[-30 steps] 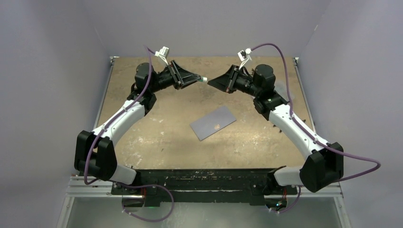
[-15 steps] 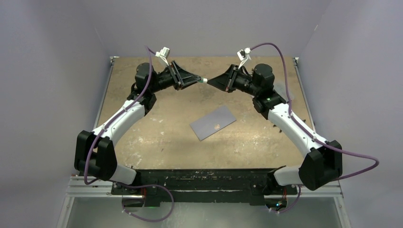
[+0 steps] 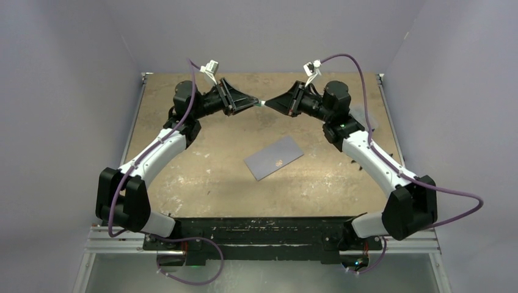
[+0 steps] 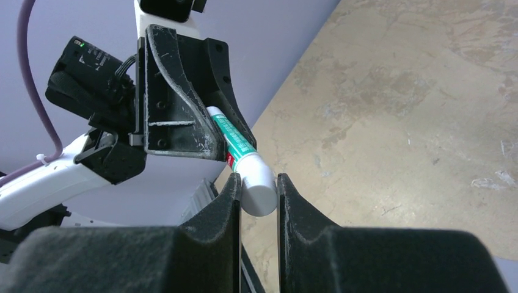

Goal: Place the letter into the envelope and seal it

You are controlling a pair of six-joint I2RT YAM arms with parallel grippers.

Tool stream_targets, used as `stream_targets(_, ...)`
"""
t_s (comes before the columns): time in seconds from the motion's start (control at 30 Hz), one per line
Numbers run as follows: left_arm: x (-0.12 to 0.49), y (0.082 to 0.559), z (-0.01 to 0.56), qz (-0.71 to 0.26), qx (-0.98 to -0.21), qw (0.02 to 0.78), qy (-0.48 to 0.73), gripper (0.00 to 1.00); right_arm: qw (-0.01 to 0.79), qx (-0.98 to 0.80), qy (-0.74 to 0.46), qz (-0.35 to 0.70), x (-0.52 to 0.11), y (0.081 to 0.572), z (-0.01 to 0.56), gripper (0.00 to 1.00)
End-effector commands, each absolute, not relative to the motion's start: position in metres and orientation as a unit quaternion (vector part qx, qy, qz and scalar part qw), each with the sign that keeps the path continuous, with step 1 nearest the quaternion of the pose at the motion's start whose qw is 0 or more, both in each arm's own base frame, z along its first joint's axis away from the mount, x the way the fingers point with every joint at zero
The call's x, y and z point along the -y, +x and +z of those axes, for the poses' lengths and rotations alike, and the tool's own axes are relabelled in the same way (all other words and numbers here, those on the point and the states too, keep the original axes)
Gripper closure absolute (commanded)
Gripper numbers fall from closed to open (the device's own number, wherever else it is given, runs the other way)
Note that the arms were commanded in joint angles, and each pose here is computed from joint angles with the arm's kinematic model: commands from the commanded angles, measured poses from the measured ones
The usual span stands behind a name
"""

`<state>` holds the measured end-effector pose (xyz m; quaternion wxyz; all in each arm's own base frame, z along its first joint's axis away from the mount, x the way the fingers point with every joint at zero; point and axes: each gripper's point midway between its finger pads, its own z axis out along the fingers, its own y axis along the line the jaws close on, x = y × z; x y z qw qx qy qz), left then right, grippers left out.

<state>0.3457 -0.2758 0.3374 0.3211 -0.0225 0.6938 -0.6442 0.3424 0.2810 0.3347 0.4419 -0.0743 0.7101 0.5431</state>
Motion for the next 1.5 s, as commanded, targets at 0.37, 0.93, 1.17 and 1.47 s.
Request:
stream_targets(0.37, 0.280, 0.328, 0.383, -0.738, -0.603, 0.303, -0.017, 1.00, 0.415, -0.658, -0.109, 0.618, -0.298, 0.326, 0.361, 0.99)
stream_targets(0.93, 0.287, 0.318, 0.407, -0.766, -0.563, 0.309, -0.008, 1.00, 0.358, -0.670, -0.084, 0.645, -0.305, 0.320, 0.372, 0.99)
stream_targets(1.17, 0.308, 0.307, 0.405, -0.775, -0.560, 0.292, -0.002, 1.00, 0.324, -0.655, -0.070, 0.679, -0.318, 0.314, 0.373, 0.99)
stream_targets(1.47, 0.323, 0.302, 0.392, -0.760, -0.578, 0.295, 0.012, 1.00, 0.321, -0.664, -0.056, 0.673, -0.325, 0.313, 0.372, 0.95)
